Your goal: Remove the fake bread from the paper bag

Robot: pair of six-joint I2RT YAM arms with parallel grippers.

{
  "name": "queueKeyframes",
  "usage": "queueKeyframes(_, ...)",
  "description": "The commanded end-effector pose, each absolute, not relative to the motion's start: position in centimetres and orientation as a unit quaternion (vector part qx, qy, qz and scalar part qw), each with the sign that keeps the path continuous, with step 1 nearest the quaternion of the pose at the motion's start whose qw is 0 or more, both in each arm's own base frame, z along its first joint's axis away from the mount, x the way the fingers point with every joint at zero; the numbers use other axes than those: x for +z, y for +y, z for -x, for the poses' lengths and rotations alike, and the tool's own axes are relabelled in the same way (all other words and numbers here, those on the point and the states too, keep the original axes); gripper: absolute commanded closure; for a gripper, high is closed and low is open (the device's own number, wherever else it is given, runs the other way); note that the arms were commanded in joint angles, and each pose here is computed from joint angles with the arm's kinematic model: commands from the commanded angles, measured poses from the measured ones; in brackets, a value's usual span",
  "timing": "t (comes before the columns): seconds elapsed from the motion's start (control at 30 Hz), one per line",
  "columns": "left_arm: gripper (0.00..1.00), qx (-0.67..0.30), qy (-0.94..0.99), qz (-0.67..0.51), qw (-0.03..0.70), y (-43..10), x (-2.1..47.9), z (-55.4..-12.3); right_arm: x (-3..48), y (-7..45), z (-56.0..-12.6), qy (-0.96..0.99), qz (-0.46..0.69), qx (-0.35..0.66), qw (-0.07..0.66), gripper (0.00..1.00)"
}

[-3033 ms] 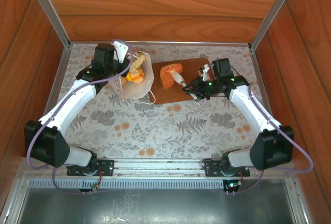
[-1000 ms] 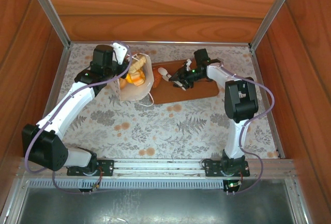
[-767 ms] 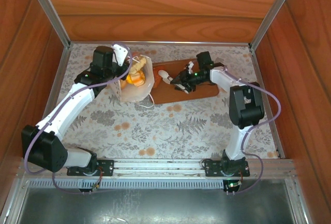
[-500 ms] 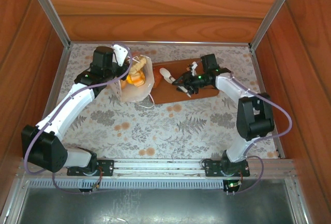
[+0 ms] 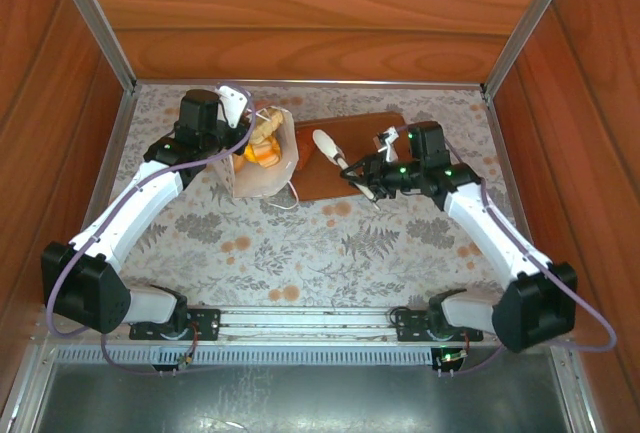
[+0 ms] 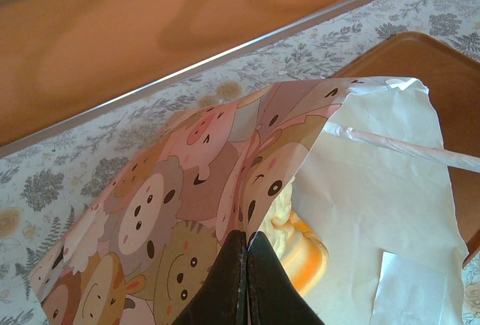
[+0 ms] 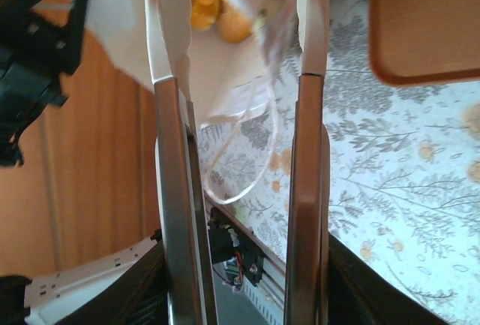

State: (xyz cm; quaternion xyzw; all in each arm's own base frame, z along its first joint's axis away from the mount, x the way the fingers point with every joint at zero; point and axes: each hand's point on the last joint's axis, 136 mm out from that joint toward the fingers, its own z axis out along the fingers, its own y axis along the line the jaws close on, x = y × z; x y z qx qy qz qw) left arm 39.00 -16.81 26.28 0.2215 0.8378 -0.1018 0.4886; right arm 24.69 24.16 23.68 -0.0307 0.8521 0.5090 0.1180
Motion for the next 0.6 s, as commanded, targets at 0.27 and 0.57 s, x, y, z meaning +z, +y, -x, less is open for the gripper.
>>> queueKeyframes(0.27,1.00,-0.116,0.830,-0.210,0.503,-17.4,27.1,-39.3,26.3,28.2,-21.4,0.837,0.089,0.521,0.140,0.53)
queueKeyframes(0.57,1.00,-0.117,0.831,-0.210,0.502,-17.4,26.9,-39.2,25.8,32.3,-23.0,0.837,0.106,0.523,0.120,0.54)
